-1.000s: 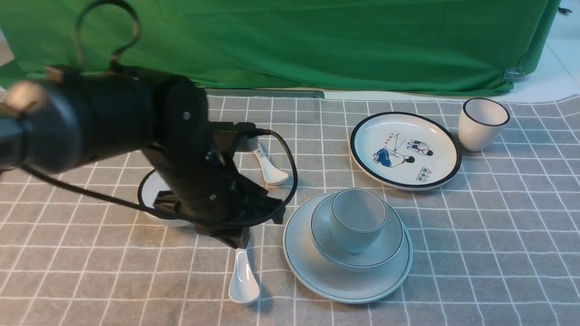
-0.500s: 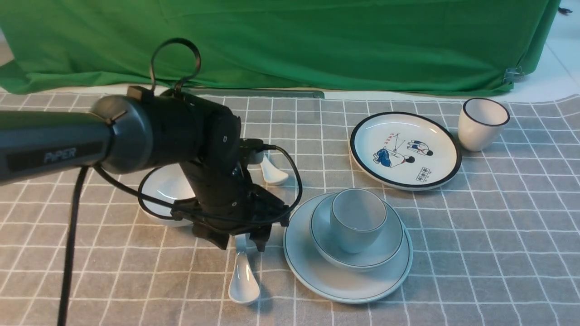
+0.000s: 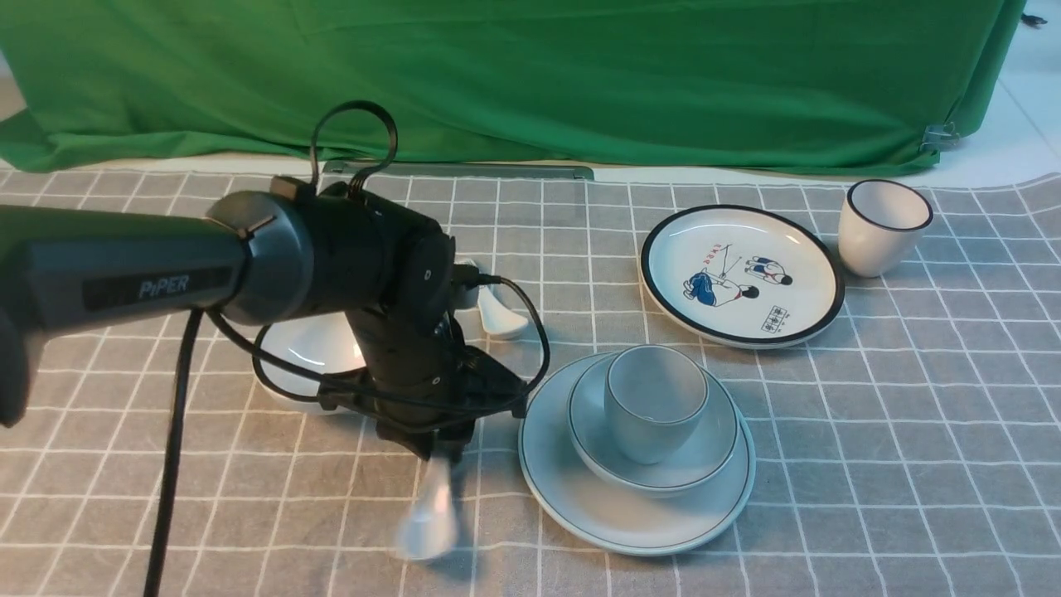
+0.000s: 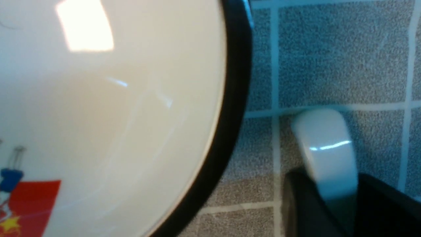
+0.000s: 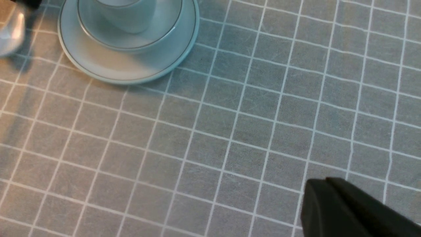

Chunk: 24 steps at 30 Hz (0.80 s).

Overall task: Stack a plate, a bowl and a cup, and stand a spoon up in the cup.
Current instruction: Use the left arm to grab a blue soup spoon, then use the left arm to put the blue soup spoon into the blue teacup in the middle

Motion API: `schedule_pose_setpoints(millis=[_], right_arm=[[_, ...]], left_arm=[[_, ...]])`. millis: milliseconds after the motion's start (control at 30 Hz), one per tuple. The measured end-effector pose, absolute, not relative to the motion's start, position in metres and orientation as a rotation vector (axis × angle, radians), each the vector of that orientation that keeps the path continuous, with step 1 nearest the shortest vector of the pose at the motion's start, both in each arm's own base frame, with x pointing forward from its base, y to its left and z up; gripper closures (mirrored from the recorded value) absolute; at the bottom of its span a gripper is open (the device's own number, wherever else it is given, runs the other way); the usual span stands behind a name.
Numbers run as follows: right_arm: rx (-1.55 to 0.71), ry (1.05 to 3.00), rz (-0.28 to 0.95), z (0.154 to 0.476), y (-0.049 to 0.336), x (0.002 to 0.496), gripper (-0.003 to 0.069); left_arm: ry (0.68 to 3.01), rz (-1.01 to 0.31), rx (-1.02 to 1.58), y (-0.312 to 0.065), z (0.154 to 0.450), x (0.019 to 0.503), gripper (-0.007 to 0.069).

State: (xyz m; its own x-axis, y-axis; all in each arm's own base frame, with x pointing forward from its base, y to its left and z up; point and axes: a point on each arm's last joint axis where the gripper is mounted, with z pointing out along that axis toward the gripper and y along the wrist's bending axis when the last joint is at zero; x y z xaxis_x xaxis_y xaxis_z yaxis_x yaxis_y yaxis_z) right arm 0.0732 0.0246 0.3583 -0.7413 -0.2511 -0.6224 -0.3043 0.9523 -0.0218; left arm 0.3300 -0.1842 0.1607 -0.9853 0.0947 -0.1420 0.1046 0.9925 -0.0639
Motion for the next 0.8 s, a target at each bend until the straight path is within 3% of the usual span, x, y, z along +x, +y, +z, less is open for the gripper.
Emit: schedule_pose_setpoints(millis=[100, 233, 400, 500, 633, 800], right_arm=[[-0.399, 2.440, 0.103, 0.358, 0.025, 0.073, 0.0636], [-0.403, 2.439, 0.101, 0.358, 0.025, 0.073, 0.0631], [-0.403, 2.439, 0.101, 0.358, 0.025, 0.073, 0.0623], [-0.403, 2.437, 0.102, 0.358, 0.025, 0.073, 0.0619], [-0.403, 2.436, 0.102, 0.358, 0.025, 0.073, 0.0613], [-0.404, 2.436, 0.102, 0.358, 0.025, 0.073, 0.0606]], left_arm=[[3.003, -0.108, 0.191, -0.182, 0.171, 0.326, 0.0509], [2.852, -0.196, 0.266, -0.187, 0.215, 0.317, 0.0509], [2.382, -0.414, 0.491, -0.221, 0.289, 0.296, 0.0509], [2.136, -0.520, 0.567, -0.246, 0.313, 0.286, 0.0509], [2.010, -0.583, 0.588, -0.265, 0.315, 0.283, 0.0509], [1.940, -0.590, 0.597, -0.283, 0.288, 0.299, 0.0509]])
